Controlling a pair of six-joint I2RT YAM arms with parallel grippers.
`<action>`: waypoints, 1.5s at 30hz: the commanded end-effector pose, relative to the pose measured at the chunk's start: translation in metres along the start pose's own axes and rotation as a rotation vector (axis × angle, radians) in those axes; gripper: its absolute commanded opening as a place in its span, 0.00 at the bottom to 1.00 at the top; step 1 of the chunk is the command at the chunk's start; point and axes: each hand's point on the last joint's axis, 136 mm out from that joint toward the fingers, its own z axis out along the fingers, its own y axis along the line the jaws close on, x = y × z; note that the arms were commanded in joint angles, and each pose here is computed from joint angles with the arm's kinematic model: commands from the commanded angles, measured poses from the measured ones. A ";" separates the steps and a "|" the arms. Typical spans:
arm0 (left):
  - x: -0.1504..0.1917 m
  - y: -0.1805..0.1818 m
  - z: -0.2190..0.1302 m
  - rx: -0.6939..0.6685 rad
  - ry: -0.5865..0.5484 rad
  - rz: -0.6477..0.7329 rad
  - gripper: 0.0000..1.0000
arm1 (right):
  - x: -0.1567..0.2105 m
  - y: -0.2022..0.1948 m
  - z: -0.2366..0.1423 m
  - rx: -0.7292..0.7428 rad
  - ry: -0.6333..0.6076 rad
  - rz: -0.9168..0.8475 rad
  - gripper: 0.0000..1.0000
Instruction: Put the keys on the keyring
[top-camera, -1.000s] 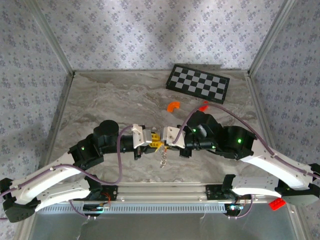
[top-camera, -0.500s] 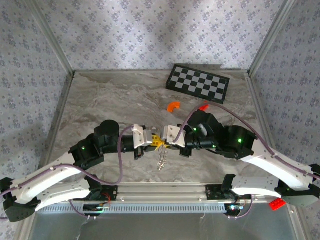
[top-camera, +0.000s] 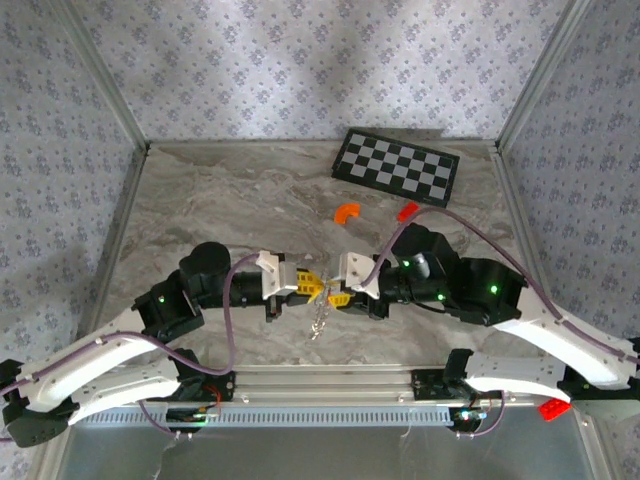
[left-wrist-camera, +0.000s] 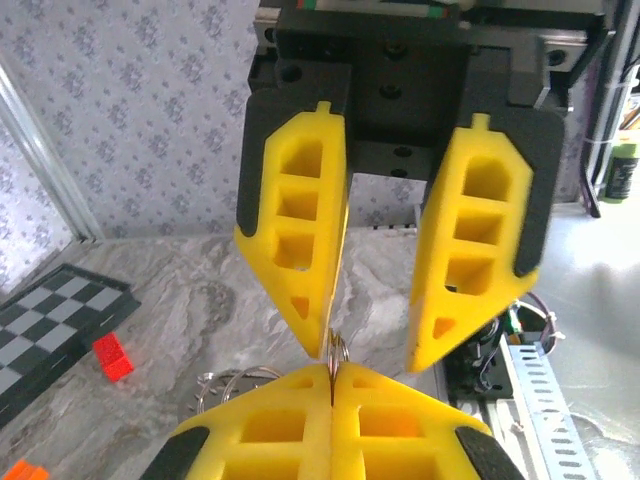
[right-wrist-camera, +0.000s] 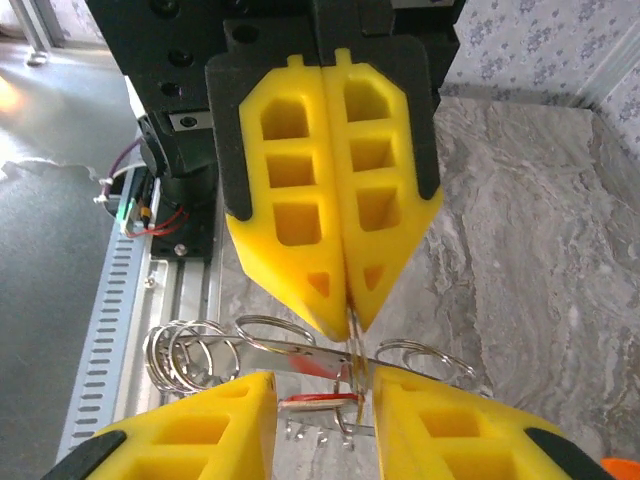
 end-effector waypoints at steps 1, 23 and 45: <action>-0.031 -0.012 -0.006 0.064 -0.115 0.024 0.00 | -0.009 0.002 -0.008 -0.014 -0.061 0.039 0.30; -0.047 -0.021 -0.012 0.119 -0.163 0.020 0.00 | -0.009 0.006 -0.015 -0.047 -0.117 0.074 0.03; -0.048 -0.028 -0.013 0.156 -0.174 0.018 0.00 | 0.008 0.003 0.005 -0.056 -0.072 0.111 0.00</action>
